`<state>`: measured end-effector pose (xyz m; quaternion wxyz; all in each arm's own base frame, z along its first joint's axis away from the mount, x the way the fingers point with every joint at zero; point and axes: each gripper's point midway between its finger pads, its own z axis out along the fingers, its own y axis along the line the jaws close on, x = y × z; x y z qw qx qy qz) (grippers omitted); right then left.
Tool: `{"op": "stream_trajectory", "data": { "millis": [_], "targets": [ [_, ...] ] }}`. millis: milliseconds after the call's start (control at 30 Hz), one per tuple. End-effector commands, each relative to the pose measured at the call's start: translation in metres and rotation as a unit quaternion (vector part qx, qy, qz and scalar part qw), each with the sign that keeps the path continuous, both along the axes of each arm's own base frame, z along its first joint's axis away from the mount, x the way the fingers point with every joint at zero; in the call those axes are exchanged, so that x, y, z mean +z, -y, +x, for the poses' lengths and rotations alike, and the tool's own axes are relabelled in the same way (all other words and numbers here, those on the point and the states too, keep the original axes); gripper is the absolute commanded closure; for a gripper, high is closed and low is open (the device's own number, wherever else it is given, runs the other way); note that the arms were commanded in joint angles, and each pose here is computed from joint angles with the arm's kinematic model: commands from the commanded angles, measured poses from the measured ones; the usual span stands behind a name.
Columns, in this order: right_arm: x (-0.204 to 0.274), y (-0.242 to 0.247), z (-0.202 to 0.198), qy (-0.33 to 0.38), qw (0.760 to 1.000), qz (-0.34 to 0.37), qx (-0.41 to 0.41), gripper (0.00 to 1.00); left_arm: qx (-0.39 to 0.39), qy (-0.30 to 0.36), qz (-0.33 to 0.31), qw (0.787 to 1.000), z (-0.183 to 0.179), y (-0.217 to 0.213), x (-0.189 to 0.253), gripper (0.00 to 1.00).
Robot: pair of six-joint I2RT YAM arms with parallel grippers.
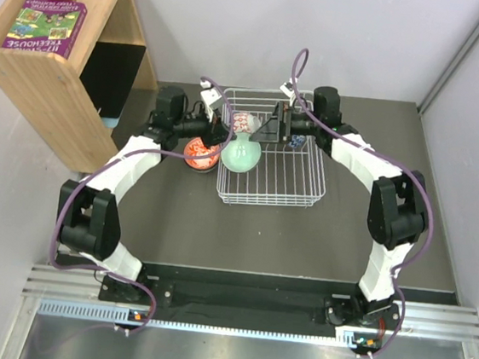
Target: Load the bowls into the dish rack
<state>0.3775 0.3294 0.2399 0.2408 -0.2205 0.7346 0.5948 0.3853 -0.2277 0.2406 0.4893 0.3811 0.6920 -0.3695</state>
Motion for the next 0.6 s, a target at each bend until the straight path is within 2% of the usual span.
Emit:
{"op": "stream_trajectory", "data": {
  "millis": [0, 267, 567],
  "targets": [
    [0.021, -0.001, -0.010, 0.026, 0.998, 0.037, 0.036, 0.01, 0.018, 0.071, -0.011, 0.997, 0.012, -0.004, 0.033, 1.00],
    [0.006, -0.004, -0.025, 0.001, 0.995, 0.044, 0.085, 0.01, 0.021, 0.084, -0.002, 0.996, 0.013, -0.007, 0.039, 1.00],
    [-0.025, -0.008, -0.009, -0.014, 0.998, 0.023, 0.061, 0.01, 0.005, 0.085, -0.011, 0.996, 0.002, -0.004, 0.056, 1.00]
  ]
}}
